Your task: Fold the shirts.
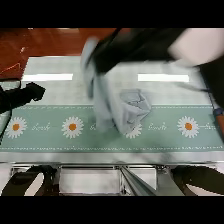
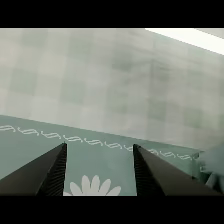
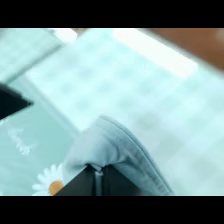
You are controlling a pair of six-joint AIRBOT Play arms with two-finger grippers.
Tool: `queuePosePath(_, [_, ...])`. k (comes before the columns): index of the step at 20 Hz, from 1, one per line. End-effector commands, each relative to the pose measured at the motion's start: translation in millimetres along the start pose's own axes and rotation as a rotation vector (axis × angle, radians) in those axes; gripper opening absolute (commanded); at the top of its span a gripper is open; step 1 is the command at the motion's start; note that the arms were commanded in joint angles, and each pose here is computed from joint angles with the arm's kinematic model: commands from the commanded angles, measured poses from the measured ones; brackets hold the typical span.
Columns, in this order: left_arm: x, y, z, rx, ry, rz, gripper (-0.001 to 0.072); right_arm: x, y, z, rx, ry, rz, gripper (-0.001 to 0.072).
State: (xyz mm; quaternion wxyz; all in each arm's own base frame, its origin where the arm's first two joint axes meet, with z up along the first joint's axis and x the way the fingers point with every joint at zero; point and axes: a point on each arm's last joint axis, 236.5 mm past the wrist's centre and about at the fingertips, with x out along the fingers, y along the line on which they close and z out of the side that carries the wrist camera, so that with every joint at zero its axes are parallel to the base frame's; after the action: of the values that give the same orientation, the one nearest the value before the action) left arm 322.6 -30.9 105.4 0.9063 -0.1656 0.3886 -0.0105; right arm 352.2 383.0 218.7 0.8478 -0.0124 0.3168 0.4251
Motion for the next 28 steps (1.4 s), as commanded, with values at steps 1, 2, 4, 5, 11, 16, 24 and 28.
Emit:
queuePosePath(1, [-1,9,-5,-0.01,0.024,0.024,0.0508,102,2,-94,0.242,0.213,0.031,0.0028])
queuePosePath(2, [-1,10,-5,-0.017,0.026,0.026,0.0508,121,6,-112,0.284,0.257,0.061,0.0028])
queuePosePath(4, [1,2,-9,-0.055,0.039,-0.006,0.0508,145,21,-139,0.371,0.331,0.149,0.0034])
queuePosePath(5, [2,-2,-13,-0.073,0.056,-0.025,0.0508,149,23,-146,0.413,0.356,0.171,0.0165])
queuePosePath(11, [12,0,-55,-0.101,0.223,-0.025,0.0508,25,-123,-95,0.353,0.295,-0.124,0.0405])
queuePosePath(16, [20,-27,-118,-0.088,0.441,-0.178,0.0508,-138,-263,-168,0.596,0.256,-0.578,0.0405])
queuePosePath(24, [94,-39,-133,-0.23,0.452,-0.268,0.0508,-162,-229,-334,0.927,0.3,-0.54,0.0405])
queuePosePath(28, [142,-46,-141,-0.275,0.451,-0.274,0.0508,-132,-198,-348,0.99,0.291,-0.382,0.0405])
